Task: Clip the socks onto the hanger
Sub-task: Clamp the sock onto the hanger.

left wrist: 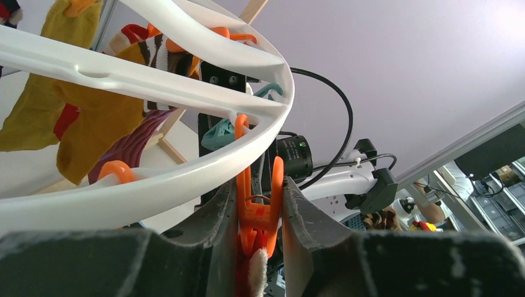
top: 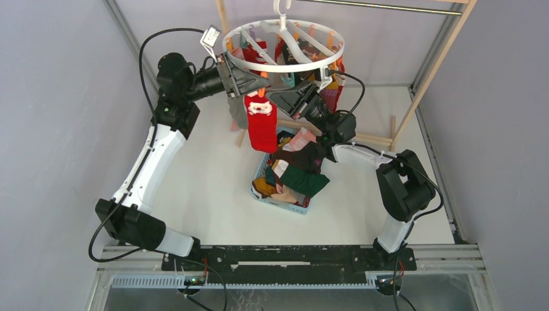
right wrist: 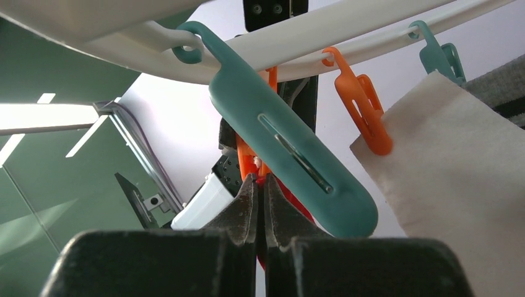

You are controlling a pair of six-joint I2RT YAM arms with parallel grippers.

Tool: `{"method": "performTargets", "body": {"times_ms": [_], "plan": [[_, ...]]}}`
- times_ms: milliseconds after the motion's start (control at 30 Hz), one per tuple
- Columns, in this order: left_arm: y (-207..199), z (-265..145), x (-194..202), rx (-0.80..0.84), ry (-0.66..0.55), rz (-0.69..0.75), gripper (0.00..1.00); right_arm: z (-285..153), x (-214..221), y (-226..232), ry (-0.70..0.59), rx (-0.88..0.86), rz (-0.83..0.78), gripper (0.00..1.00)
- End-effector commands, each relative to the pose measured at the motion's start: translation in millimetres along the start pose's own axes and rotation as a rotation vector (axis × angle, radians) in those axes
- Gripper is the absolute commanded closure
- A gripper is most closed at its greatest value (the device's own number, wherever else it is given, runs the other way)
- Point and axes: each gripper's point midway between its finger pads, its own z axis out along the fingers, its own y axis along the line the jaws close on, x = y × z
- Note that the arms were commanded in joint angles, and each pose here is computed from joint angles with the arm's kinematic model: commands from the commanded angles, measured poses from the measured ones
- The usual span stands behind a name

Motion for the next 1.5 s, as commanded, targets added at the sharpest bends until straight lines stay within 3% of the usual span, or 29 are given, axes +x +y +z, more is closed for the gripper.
{"method": "performTargets", "body": {"times_ms": [0, 1133, 1400, 1467], "plan": [[-21, -7, 1, 0.047, 0.010, 0.038, 1.00, 12, -14, 43, -0.031, -0.126, -0.050, 1.00], [-25, -6, -1, 0.067, 0.007, 0.027, 1.00, 10, -14, 50, -0.031, -0.130, -0.052, 1.00], [-20, -6, -4, 0.034, -0.015, 0.030, 0.81, 9, -26, 63, -0.087, -0.138, -0.099, 1.00], [-19, -7, -5, 0.023, -0.021, 0.025, 0.65, 9, -27, 62, -0.086, -0.136, -0.101, 1.00]]}}
